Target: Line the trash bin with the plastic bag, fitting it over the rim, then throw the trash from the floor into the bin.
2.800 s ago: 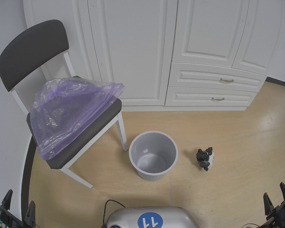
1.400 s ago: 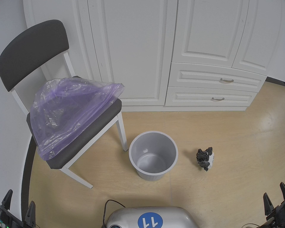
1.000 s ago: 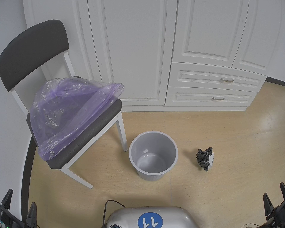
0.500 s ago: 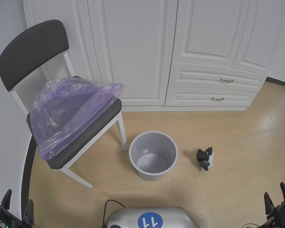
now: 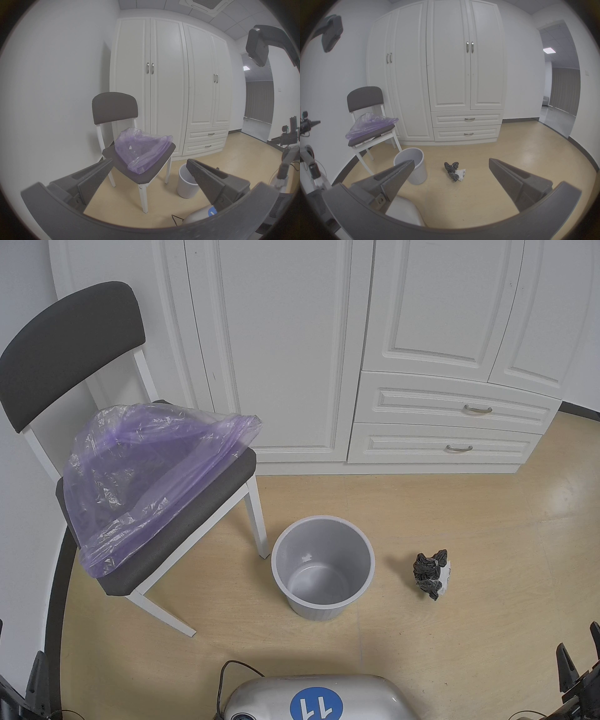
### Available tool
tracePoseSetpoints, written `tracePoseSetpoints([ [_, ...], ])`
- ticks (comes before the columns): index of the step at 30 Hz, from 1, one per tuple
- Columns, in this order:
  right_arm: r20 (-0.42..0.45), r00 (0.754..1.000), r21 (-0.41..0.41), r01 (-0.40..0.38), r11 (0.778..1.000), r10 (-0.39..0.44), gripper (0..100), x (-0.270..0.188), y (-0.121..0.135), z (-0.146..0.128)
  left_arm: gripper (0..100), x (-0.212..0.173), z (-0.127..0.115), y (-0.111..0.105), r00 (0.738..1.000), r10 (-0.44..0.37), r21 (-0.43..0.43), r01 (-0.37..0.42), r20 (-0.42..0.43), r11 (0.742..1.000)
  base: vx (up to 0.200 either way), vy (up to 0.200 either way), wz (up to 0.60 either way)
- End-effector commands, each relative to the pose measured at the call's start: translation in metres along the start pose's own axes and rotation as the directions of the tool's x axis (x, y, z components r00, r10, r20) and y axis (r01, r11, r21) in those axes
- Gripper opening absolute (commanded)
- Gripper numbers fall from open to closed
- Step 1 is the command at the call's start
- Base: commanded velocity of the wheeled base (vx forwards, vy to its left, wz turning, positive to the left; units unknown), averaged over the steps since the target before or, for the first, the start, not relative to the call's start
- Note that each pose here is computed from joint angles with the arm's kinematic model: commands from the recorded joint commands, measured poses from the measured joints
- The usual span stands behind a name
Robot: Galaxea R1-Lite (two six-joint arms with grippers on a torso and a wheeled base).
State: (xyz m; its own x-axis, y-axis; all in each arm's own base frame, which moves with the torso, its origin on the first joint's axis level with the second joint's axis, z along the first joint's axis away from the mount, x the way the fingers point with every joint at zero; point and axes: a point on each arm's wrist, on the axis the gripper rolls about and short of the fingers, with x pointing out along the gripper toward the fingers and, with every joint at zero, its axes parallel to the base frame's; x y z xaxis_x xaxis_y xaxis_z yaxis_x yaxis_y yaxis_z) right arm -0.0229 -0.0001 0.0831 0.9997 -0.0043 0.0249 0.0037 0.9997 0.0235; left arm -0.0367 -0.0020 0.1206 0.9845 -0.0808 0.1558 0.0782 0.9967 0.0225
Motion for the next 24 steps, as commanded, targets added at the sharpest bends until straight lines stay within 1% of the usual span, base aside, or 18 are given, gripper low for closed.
tracePoseSetpoints([
  [1,0.001,1.0,0.007,0.01,1.0,-0.01,100,0.0,0.0,-0.005,100,-0.002,-0.001,0.0,1.0,-0.008,0.004,0.008,0.01,1.0,0.0,0.0,0.0],
  [4,-0.003,1.0,-0.008,0.016,1.0,-0.016,100,0.0,0.0,-0.005,100,-0.001,-0.003,0.0,1.0,-0.008,0.005,0.008,0.003,1.0,0.0,0.0,0.0],
  [6,-0.014,1.0,-0.025,0.006,1.0,-0.007,100,0.0,0.0,-0.007,100,-0.001,-0.002,0.0,1.0,-0.007,0.006,0.006,0.012,1.0,0.0,0.0,0.0],
  [9,-0.018,1.0,-0.024,0.013,1.0,-0.013,100,0.0,0.0,-0.007,100,-0.002,0.001,0.0,1.0,-0.003,0.007,0.003,0.028,1.0,0.0,0.0,0.0],
  [16,-0.018,1.0,-0.022,0.013,1.0,-0.013,100,0.0,0.0,-0.007,100,-0.002,0.002,0.0,1.0,-0.002,0.007,0.002,0.03,1.0,0.0,0.0,0.0],
  [19,-0.015,1.0,-0.013,0.008,1.0,-0.008,100,0.0,0.0,-0.007,100,-0.004,0.008,-0.001,0.999,-0.006,0.009,0.006,0.048,1.0,0.0,0.0,0.0],
  [20,-0.015,1.0,0.001,0.008,1.0,-0.008,100,0.0,0.0,-0.007,100,-0.005,0.017,0.0,0.997,-0.012,0.01,0.011,0.07,1.0,0.0,0.0,0.0],
  [22,-0.014,1.0,-0.001,0.011,1.0,-0.011,100,0.0,0.0,-0.007,100,-0.006,0.028,0.0,0.996,-0.018,0.011,0.017,0.088,1.0,0.0,0.0,0.0],
  [24,-0.006,1.0,-0.025,0.014,1.0,-0.014,100,0.0,0.0,-0.006,100,-0.002,0.046,0.002,0.996,-0.039,0.008,0.038,0.084,0.999,0.0,0.0,0.0],
])
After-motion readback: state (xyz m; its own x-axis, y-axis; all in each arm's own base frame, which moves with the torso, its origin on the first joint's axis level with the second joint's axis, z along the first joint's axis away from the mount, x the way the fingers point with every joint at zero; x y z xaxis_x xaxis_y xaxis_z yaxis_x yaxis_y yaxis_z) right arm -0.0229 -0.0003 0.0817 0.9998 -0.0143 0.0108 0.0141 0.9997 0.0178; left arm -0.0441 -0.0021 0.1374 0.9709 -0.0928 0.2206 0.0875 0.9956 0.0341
